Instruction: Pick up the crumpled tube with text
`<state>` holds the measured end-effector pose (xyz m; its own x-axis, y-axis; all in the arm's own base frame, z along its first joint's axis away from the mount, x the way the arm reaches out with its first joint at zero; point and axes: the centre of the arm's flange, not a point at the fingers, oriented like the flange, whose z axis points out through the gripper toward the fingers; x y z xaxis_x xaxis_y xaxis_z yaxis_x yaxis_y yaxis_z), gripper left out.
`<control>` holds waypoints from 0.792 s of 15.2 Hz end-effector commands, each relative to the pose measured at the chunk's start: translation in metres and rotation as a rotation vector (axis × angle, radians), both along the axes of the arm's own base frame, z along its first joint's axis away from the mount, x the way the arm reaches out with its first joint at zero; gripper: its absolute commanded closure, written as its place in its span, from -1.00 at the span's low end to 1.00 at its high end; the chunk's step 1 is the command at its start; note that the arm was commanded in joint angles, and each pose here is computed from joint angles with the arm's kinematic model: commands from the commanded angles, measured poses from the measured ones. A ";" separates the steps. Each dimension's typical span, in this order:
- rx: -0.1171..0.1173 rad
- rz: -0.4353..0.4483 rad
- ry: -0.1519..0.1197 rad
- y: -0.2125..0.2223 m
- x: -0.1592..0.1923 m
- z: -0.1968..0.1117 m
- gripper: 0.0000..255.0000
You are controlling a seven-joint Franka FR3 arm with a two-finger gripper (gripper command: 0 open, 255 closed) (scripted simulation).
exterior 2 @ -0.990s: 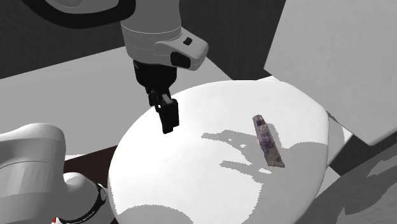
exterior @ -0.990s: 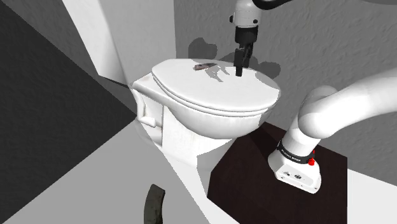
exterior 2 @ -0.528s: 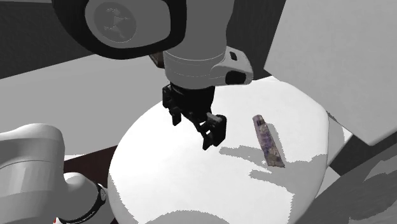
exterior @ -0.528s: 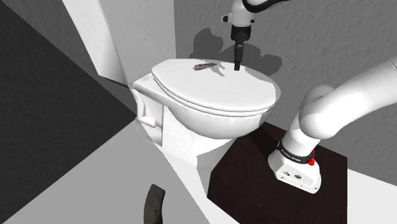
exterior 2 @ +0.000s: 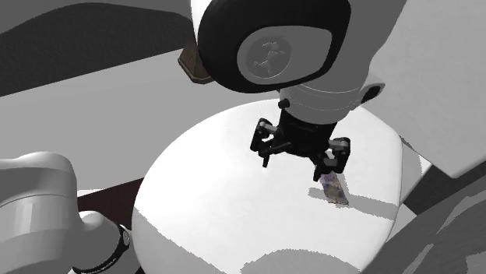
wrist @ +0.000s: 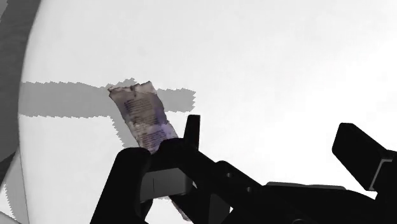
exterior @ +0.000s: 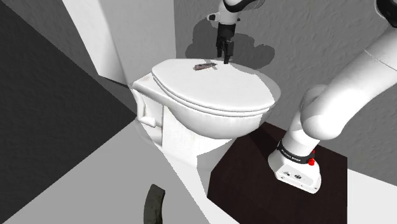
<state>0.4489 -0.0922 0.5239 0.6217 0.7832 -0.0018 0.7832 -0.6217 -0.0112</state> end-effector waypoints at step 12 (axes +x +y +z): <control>0.035 0.398 -0.045 -0.011 0.089 -0.040 -1.00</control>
